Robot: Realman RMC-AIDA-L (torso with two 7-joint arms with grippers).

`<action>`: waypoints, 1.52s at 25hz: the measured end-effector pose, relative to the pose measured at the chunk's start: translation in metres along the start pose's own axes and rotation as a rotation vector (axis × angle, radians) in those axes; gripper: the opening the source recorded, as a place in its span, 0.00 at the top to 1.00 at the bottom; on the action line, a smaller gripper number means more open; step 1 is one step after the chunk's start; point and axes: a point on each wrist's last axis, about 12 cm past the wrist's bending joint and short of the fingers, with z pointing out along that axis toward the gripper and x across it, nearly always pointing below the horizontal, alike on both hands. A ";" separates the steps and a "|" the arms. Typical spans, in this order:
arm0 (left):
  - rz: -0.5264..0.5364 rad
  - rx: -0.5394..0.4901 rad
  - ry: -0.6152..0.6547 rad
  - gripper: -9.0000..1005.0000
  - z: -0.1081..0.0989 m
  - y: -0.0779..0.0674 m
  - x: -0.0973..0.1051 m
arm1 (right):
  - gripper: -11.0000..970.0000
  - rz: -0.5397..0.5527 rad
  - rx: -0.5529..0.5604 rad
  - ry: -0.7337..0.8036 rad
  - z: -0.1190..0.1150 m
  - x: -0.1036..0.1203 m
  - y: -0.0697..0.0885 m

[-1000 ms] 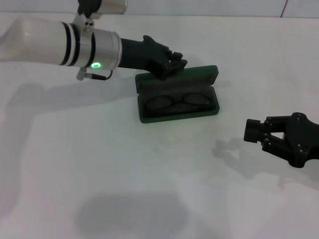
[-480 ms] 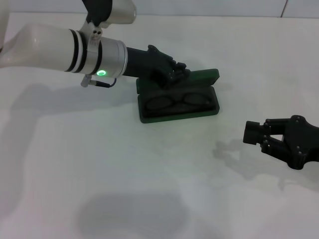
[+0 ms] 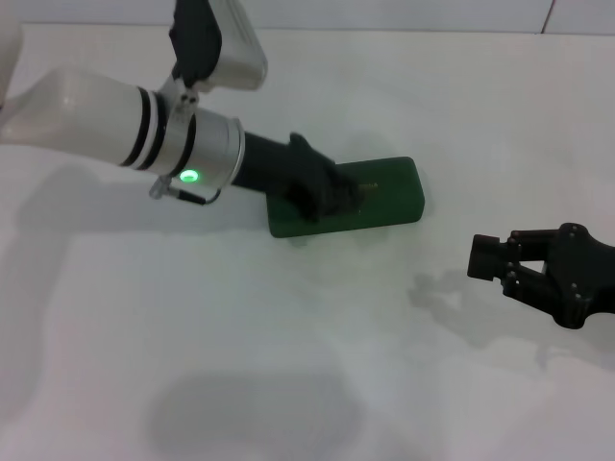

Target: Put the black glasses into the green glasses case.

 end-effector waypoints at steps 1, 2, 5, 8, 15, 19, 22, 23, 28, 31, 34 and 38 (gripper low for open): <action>0.008 0.019 0.009 0.86 0.001 -0.003 0.001 | 0.80 0.000 0.000 0.000 0.000 0.000 0.000; 0.019 0.037 0.019 0.85 0.003 -0.006 0.003 | 0.80 -0.001 0.000 0.000 0.000 0.000 0.000; 0.056 0.057 0.019 0.85 0.006 -0.012 0.005 | 0.80 -0.004 -0.001 -0.002 -0.001 0.000 0.000; 0.077 0.043 -0.070 0.85 -0.002 -0.014 -0.002 | 0.80 -0.002 -0.008 -0.005 -0.004 0.001 0.002; 0.123 0.145 -0.405 0.85 -0.066 -0.041 0.010 | 0.72 -0.030 -0.090 0.004 -0.005 -0.003 0.010; 0.143 0.225 -0.576 0.78 -0.106 -0.063 0.034 | 0.60 -0.077 -0.140 -0.060 -0.006 -0.009 0.017; 0.139 0.272 -0.605 0.67 -0.120 -0.076 0.049 | 0.53 -0.104 -0.169 -0.094 -0.004 -0.015 0.018; 0.135 0.277 -0.607 0.62 -0.123 -0.079 0.054 | 0.51 -0.111 -0.176 -0.100 -0.003 -0.018 0.018; 0.119 0.258 -0.620 0.43 -0.129 -0.088 0.070 | 0.40 -0.146 -0.227 -0.096 0.011 -0.030 0.014; 0.114 0.254 -0.618 0.38 -0.130 -0.090 0.074 | 0.33 -0.164 -0.266 -0.083 0.021 -0.034 0.014; 0.100 0.259 -0.620 0.35 -0.128 -0.091 0.077 | 0.26 -0.177 -0.293 -0.067 0.029 -0.034 0.014; 0.092 0.264 -0.623 0.35 -0.127 -0.090 0.077 | 0.24 -0.200 -0.319 -0.064 0.033 -0.034 0.017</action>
